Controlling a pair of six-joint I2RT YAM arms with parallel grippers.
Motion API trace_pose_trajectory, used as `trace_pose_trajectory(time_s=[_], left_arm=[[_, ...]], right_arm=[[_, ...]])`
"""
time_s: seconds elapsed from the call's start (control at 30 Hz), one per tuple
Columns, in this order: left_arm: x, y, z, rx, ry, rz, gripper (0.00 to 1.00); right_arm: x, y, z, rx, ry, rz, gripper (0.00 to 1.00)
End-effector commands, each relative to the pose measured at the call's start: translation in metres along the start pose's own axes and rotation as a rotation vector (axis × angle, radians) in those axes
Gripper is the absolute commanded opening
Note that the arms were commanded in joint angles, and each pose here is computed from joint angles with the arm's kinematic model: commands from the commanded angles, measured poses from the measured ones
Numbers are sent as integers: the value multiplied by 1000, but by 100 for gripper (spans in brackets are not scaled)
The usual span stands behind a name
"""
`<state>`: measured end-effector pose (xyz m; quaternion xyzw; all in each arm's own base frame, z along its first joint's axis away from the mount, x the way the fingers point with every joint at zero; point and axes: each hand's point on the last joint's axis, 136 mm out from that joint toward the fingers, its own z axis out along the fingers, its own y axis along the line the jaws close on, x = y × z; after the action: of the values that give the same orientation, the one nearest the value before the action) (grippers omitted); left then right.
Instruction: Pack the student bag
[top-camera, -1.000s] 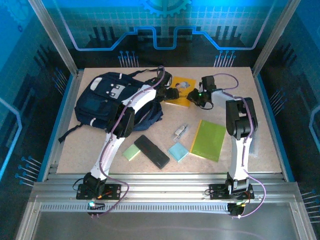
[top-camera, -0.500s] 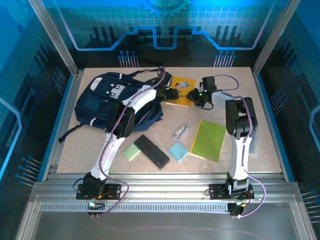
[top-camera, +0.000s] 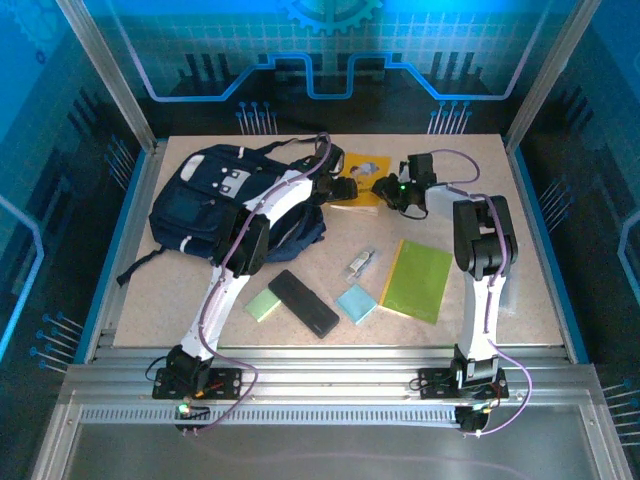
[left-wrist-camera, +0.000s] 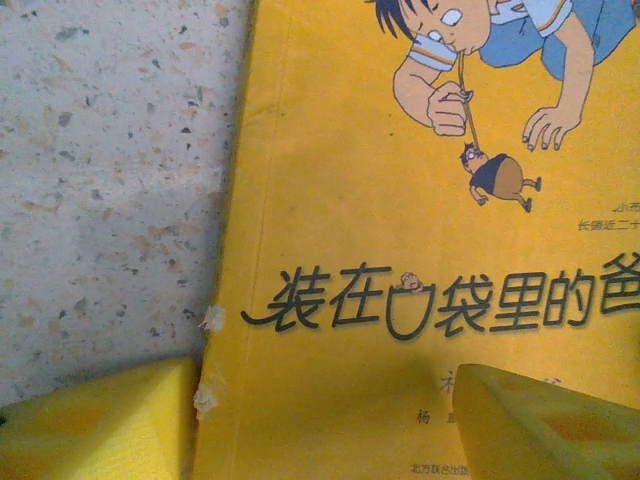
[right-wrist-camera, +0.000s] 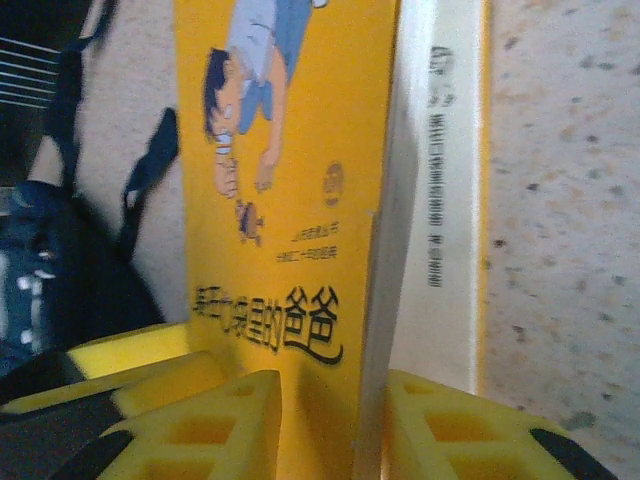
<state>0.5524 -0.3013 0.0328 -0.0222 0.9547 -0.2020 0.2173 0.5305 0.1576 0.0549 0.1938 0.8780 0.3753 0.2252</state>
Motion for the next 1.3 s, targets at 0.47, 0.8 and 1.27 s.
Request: trace_pose_trajectory(time_s=[0.47,0.8,1.27], left_arm=[[44,-1,1,-22,148,27,69],[26,-2,-24,-14,100,28,73],[-37,4,-62,217,-49,-248,86]], right_arm=[[-2,21,13,-65,45,-54,44],[-6,15,0,24,40,-79,13],[-3,59,-41,-207,113,-104,1]])
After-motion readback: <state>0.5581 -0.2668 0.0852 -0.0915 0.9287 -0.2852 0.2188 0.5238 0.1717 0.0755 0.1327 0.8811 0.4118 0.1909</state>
